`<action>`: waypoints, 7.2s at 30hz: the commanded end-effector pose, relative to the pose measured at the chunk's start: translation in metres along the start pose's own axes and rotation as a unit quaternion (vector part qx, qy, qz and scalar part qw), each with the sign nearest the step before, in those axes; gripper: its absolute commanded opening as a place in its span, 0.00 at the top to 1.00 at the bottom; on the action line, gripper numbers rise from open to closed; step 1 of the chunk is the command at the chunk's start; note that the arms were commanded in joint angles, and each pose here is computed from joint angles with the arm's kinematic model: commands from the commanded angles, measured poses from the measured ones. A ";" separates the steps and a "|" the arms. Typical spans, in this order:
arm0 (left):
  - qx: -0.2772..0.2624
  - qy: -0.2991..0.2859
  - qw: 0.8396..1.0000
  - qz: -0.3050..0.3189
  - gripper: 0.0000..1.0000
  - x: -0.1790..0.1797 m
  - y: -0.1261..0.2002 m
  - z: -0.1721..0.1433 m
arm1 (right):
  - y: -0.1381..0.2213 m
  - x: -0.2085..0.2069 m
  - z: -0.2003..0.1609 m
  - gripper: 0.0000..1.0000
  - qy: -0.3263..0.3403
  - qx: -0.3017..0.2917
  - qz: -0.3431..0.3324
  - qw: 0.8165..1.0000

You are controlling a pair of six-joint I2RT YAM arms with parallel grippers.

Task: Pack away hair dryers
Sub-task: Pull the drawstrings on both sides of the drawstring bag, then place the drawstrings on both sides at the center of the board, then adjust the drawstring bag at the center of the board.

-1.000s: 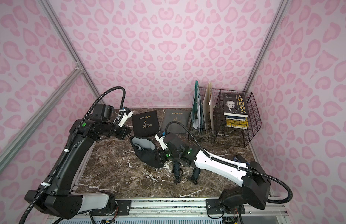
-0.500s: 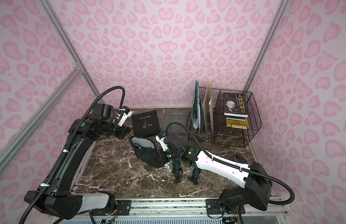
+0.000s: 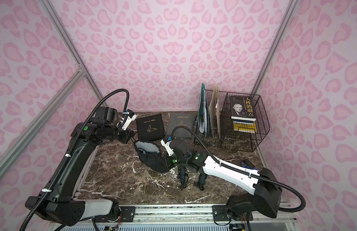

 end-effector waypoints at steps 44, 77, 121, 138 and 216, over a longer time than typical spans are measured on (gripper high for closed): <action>-0.087 0.017 0.990 0.109 0.98 0.012 0.086 -0.026 | 0.134 -0.080 0.027 1.00 -0.195 -0.261 -0.221 0.919; -0.066 -0.090 0.959 0.259 0.98 0.052 0.082 -0.024 | 0.165 -0.121 0.009 1.00 -0.230 -0.282 -0.282 0.888; -0.132 -0.020 0.960 0.247 0.98 0.082 0.130 -0.020 | 0.175 -0.113 0.030 1.00 -0.194 -0.275 -0.280 0.899; -0.173 -0.050 0.969 0.167 0.98 0.046 0.149 -0.019 | 0.067 0.007 0.110 1.00 -0.049 -0.184 -0.132 0.973; -0.041 -0.005 0.999 0.030 0.22 -0.002 0.111 -0.001 | -0.226 0.062 0.029 0.58 0.032 0.193 0.088 0.977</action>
Point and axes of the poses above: each gripper's point midway between its finger pads, its own y axis back along the fingers, its own x axis along the line the jaws close on, z = x × y, the point moved 8 cm from there along y, back along the fingers, and after that the axes turned 8 degrees about y, right-handed, at the moved point
